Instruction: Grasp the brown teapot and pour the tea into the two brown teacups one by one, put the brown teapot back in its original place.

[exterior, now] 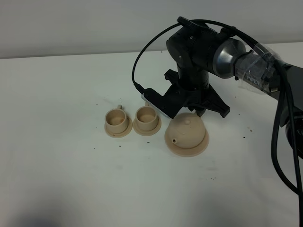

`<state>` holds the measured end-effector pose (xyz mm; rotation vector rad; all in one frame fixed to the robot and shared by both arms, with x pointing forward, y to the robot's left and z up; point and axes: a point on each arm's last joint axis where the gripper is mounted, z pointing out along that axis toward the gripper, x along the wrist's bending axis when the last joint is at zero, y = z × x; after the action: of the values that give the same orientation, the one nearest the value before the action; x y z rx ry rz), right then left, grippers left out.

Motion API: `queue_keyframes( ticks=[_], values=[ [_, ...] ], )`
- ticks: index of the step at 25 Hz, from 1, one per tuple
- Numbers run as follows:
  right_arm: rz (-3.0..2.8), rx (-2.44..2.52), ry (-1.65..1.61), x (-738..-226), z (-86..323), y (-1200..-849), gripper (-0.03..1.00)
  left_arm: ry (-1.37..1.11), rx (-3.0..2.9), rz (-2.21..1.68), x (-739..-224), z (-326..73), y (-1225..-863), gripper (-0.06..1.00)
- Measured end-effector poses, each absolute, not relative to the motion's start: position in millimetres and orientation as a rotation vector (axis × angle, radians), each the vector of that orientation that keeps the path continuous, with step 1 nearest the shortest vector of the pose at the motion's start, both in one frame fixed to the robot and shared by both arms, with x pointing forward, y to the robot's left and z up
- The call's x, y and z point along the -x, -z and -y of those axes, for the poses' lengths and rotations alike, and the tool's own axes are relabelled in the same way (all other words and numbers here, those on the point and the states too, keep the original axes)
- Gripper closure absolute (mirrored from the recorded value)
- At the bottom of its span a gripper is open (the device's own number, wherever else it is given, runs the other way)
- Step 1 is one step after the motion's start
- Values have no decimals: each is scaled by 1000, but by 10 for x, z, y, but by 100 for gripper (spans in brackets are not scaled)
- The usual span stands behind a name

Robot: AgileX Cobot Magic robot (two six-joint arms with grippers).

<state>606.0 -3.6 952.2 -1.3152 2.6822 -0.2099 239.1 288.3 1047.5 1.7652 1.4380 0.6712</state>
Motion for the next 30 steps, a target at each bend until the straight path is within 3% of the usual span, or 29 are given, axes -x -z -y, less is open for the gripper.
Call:
queue_keyframes(
  ticks=[30],
  values=[
    [-2693,1318,185,-6056,17,-9476,73,-671,-1764,-1439,-2391,-2883,-10475,82]
  ],
)
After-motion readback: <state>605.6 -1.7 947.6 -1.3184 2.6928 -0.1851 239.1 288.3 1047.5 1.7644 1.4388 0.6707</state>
